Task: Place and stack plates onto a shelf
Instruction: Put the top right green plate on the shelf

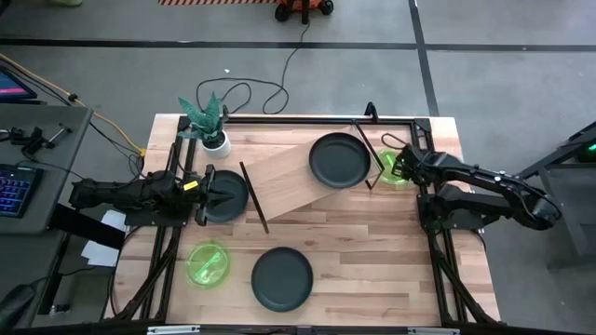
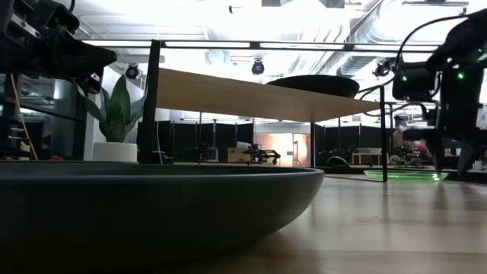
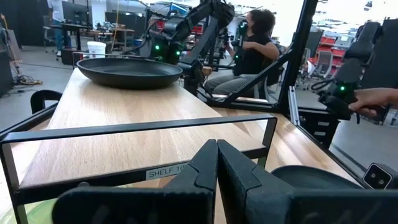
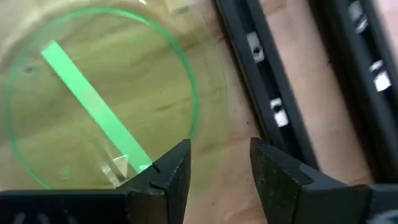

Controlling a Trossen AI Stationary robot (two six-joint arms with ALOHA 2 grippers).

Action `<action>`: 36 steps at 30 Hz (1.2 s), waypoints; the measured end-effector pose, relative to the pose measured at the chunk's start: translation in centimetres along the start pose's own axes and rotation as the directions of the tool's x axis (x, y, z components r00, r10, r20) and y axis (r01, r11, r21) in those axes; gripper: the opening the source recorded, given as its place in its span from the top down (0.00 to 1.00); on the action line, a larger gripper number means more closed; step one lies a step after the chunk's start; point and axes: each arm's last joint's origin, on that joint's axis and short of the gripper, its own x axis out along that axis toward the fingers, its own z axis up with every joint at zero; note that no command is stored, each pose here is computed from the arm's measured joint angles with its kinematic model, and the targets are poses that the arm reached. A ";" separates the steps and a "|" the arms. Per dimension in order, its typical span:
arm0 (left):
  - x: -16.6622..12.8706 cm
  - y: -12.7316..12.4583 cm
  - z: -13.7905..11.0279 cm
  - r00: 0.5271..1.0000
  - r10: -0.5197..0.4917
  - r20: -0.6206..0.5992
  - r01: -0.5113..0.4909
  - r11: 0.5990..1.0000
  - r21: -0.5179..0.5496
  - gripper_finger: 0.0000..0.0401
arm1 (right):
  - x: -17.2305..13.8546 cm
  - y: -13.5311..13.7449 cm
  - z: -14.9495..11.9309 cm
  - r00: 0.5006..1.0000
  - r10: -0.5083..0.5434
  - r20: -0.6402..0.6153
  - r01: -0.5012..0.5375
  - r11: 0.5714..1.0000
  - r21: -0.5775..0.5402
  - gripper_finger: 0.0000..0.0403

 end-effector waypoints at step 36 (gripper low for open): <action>0.0 0.0 0.0 1.000 0.000 0.000 0.000 1.000 0.001 1.00 | 2.5 0.5 -0.8 0.973 0.168 0.160 -0.189 0.974 0.128 0.72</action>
